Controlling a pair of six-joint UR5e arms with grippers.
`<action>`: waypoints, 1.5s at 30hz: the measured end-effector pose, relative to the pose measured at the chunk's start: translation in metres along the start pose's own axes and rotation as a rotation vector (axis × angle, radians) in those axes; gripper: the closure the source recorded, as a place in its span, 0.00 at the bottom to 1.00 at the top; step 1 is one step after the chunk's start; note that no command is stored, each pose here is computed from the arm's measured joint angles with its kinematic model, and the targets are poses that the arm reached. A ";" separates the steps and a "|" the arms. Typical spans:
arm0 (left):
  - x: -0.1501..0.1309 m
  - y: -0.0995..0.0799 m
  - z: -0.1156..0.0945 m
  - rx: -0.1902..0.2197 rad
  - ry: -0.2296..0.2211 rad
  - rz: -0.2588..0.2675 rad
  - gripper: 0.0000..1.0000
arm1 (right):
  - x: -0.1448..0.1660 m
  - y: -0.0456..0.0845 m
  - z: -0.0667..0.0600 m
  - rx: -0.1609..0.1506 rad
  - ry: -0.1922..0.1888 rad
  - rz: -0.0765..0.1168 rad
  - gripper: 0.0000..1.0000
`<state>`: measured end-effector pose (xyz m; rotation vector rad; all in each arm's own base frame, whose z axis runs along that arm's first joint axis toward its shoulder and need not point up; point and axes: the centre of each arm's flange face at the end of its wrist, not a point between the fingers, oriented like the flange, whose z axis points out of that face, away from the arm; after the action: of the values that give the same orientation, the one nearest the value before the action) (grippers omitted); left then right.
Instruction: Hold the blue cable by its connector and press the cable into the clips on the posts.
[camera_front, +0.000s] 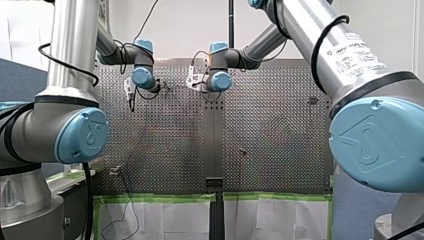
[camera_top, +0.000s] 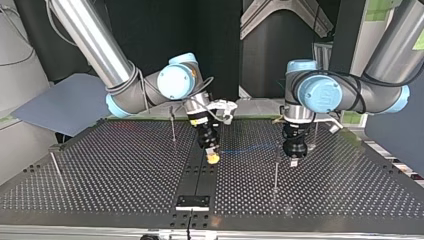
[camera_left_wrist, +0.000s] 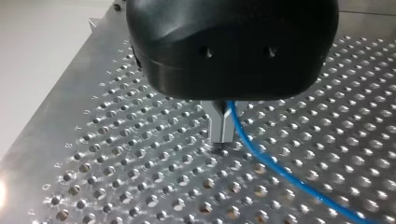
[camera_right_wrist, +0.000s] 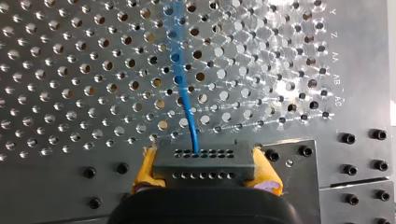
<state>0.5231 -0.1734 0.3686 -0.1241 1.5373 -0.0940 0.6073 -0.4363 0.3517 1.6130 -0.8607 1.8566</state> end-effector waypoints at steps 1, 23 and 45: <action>-0.001 0.000 0.002 0.003 -0.003 -0.005 1.00 | 0.001 0.001 0.001 0.000 0.001 0.000 1.00; -0.006 0.022 0.023 0.004 -0.020 -0.044 1.00 | -0.011 0.028 0.028 -0.029 0.014 -0.003 1.00; -0.003 0.044 0.019 -0.137 0.019 0.011 0.00 | -0.006 0.038 0.032 -0.027 0.017 -0.003 1.00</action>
<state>0.5415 -0.1290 0.3658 -0.2241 1.5626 0.0191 0.6007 -0.4856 0.3438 1.5795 -0.8726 1.8460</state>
